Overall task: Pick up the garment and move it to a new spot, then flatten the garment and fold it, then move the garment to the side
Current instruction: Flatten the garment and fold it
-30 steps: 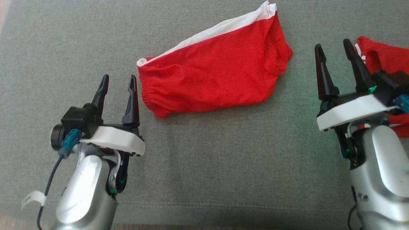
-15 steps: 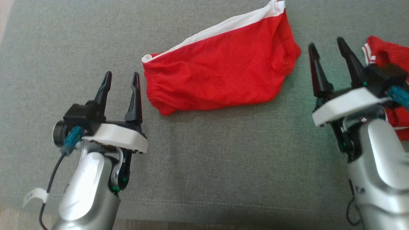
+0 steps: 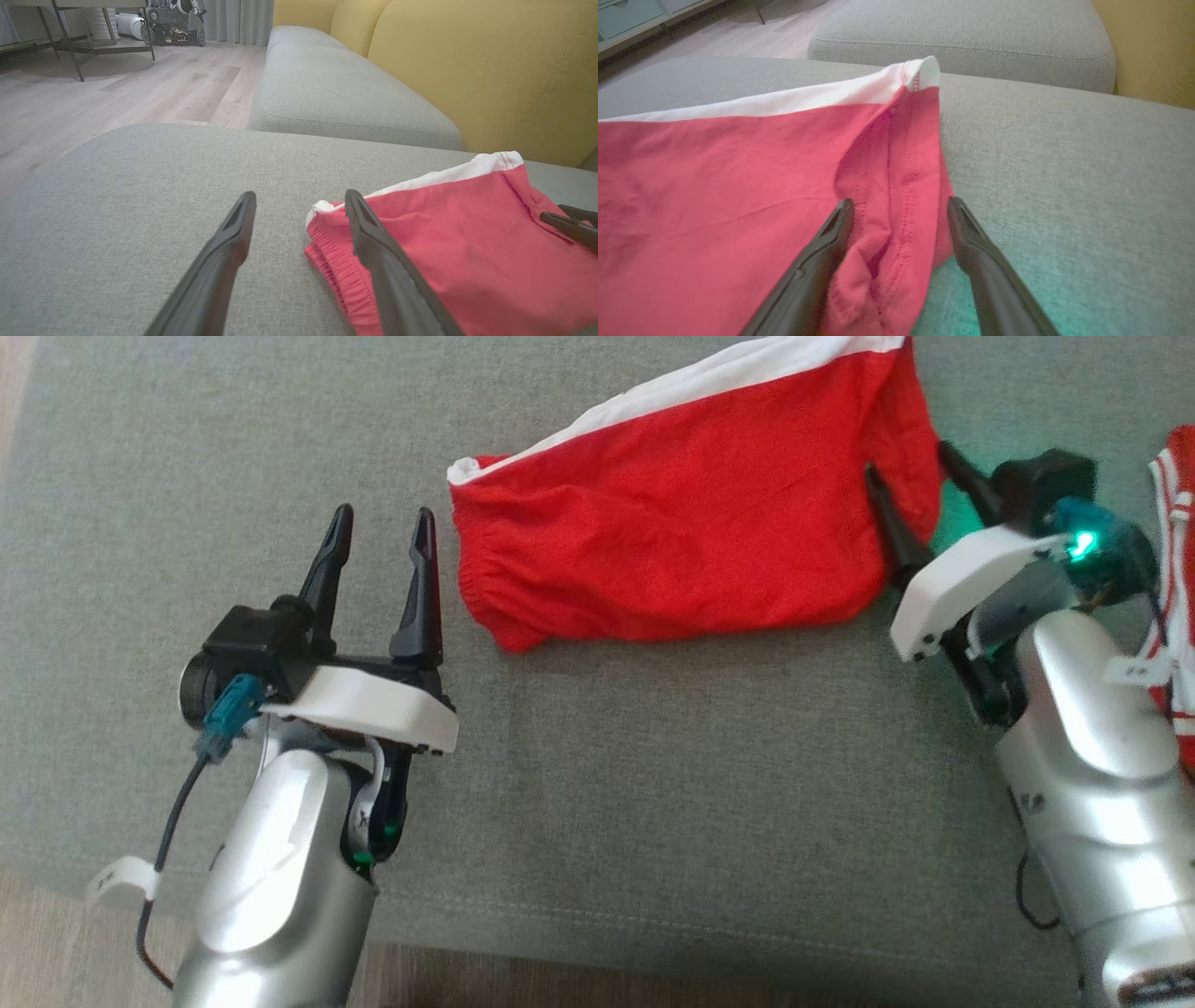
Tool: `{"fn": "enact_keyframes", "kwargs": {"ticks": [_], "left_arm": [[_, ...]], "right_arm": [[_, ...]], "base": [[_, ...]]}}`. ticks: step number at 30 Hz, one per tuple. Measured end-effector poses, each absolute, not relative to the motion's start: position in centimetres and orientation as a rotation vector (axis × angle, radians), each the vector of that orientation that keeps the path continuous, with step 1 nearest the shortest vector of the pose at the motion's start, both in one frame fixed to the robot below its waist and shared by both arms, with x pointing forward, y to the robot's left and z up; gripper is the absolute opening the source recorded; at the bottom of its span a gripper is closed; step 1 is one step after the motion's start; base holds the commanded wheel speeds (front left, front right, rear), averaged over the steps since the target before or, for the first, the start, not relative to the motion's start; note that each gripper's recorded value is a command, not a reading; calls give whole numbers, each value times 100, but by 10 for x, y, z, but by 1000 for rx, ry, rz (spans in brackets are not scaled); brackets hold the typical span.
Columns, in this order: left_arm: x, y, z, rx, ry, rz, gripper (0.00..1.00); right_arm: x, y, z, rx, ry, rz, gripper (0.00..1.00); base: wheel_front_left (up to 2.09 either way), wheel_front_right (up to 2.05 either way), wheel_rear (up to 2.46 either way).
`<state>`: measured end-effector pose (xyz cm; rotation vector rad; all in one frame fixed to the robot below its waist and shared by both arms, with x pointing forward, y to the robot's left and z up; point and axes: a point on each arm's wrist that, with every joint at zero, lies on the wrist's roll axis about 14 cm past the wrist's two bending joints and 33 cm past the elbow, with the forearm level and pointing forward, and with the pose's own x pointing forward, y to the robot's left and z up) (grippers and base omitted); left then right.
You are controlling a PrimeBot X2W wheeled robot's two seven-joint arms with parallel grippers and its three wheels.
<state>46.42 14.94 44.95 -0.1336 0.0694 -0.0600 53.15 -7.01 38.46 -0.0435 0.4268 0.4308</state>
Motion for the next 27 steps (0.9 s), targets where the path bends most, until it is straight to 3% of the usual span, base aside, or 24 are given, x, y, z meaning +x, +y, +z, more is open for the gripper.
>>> {"fn": "enact_keyframes", "kwargs": {"ticks": [12, 14, 27], "left_arm": [[471, 150, 444, -134, 75, -60, 100], [472, 149, 444, -130, 73, -63, 100], [475, 139, 457, -134, 40, -94, 100]], "right_arm": [[554, -83, 363, -10, 506, 359, 100], [554, -79, 360, 4, 534, 363, 0], [530, -89, 367, 128, 501, 307, 0]], "base": [[0, 0, 0], [0, 0, 0], [0, 0, 0]]}}
